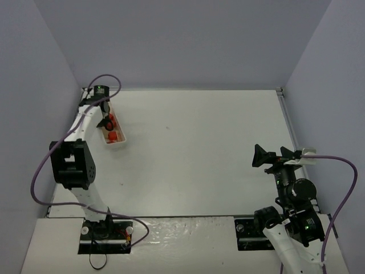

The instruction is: Build the wood block tower

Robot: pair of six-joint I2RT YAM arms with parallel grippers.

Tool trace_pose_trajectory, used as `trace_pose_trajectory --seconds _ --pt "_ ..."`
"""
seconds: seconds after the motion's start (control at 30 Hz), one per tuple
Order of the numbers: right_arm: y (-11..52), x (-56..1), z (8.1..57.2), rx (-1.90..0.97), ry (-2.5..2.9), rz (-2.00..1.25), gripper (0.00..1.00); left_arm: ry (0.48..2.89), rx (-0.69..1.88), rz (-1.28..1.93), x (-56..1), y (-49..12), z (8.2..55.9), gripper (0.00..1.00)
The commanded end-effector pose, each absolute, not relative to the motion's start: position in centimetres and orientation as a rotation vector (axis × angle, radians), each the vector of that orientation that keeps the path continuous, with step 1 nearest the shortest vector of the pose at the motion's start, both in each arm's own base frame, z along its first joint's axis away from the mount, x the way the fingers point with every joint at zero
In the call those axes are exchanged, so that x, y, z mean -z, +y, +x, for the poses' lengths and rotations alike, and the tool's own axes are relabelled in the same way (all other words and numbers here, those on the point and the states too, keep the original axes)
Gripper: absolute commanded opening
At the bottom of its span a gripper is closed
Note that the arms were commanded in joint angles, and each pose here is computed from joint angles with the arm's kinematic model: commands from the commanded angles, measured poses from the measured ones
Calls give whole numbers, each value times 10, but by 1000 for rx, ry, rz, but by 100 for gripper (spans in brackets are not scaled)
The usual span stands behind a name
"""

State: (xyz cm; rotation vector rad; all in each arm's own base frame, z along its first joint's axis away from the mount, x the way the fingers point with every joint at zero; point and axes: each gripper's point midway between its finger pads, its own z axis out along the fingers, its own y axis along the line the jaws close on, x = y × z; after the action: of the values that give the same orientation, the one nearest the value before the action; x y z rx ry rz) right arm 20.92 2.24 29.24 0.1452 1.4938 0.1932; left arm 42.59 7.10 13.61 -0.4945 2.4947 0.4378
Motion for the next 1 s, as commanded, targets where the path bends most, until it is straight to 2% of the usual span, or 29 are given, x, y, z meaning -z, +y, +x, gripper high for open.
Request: trace_pose_trajectory --seconds 0.0,0.23,0.6,0.77,0.97 --pt "19 -317 208 -213 1389 181 99 2462 -681 -152 -166 24 382 0" --pt "21 -319 205 -227 1379 170 99 2436 -1042 102 -152 -9 337 0" --pt "20 -319 205 -223 1379 173 99 2242 -1282 397 -143 -89 328 0" --pt "22 -319 206 -228 1383 166 98 2139 -1498 462 -138 -74 317 0" --pt "19 -319 205 -219 1379 178 97 2052 -1580 482 -150 -72 324 0"
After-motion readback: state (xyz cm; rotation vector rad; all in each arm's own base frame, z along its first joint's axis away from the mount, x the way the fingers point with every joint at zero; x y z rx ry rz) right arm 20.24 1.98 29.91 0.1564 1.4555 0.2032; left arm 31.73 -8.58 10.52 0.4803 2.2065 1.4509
